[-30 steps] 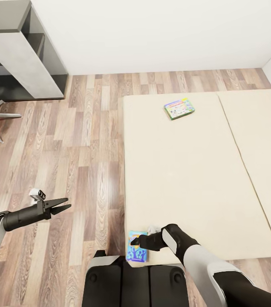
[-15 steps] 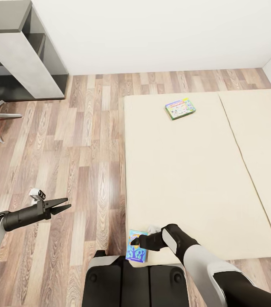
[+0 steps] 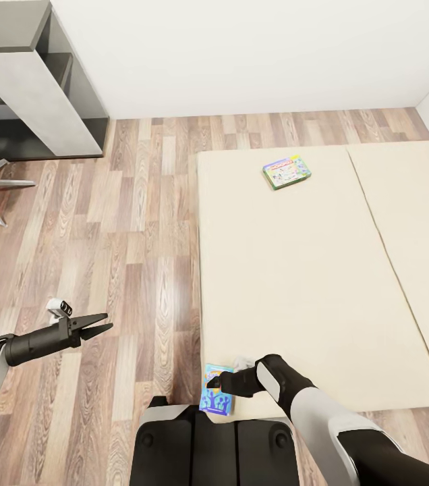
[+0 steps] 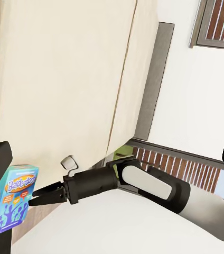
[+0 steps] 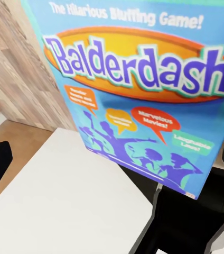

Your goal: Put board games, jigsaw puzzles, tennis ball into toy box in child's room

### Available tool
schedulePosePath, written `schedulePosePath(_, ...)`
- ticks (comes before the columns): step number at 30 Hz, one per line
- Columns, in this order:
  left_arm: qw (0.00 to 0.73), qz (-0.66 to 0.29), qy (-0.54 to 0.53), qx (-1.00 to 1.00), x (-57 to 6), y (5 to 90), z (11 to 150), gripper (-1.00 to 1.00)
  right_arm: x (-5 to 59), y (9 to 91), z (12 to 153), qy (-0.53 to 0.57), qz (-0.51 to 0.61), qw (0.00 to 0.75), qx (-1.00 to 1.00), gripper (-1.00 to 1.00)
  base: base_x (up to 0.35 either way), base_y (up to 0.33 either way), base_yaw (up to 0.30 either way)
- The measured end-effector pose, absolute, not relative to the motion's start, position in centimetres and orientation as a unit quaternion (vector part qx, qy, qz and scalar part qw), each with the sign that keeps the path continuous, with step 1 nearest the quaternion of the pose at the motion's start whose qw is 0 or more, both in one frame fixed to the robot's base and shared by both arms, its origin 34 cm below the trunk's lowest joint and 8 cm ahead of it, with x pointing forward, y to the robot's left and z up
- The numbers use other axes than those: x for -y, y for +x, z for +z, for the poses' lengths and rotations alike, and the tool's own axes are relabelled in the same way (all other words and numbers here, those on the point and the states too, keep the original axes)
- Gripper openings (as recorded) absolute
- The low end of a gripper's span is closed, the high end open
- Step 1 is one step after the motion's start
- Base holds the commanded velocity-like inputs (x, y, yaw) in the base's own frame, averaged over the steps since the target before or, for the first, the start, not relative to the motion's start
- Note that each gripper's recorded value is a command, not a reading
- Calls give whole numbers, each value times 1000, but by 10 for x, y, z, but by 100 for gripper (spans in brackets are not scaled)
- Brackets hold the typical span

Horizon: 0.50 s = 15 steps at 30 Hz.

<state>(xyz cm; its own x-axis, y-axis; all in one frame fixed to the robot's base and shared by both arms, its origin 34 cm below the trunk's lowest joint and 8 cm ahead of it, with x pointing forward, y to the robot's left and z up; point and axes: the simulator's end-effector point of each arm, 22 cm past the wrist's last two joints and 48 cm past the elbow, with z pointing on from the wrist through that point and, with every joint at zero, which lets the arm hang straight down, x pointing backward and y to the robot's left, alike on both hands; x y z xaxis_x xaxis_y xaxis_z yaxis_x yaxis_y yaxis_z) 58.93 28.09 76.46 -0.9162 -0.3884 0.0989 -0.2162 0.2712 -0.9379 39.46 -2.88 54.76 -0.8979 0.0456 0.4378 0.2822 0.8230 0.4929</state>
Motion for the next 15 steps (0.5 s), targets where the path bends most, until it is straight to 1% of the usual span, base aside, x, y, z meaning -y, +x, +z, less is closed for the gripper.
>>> schedulePosePath(15, 75, -573, -190, -794, -281, 589, 765, 100, 29, 395, 548, -88, -284, 208, 932, 100, 0, 3, 0)
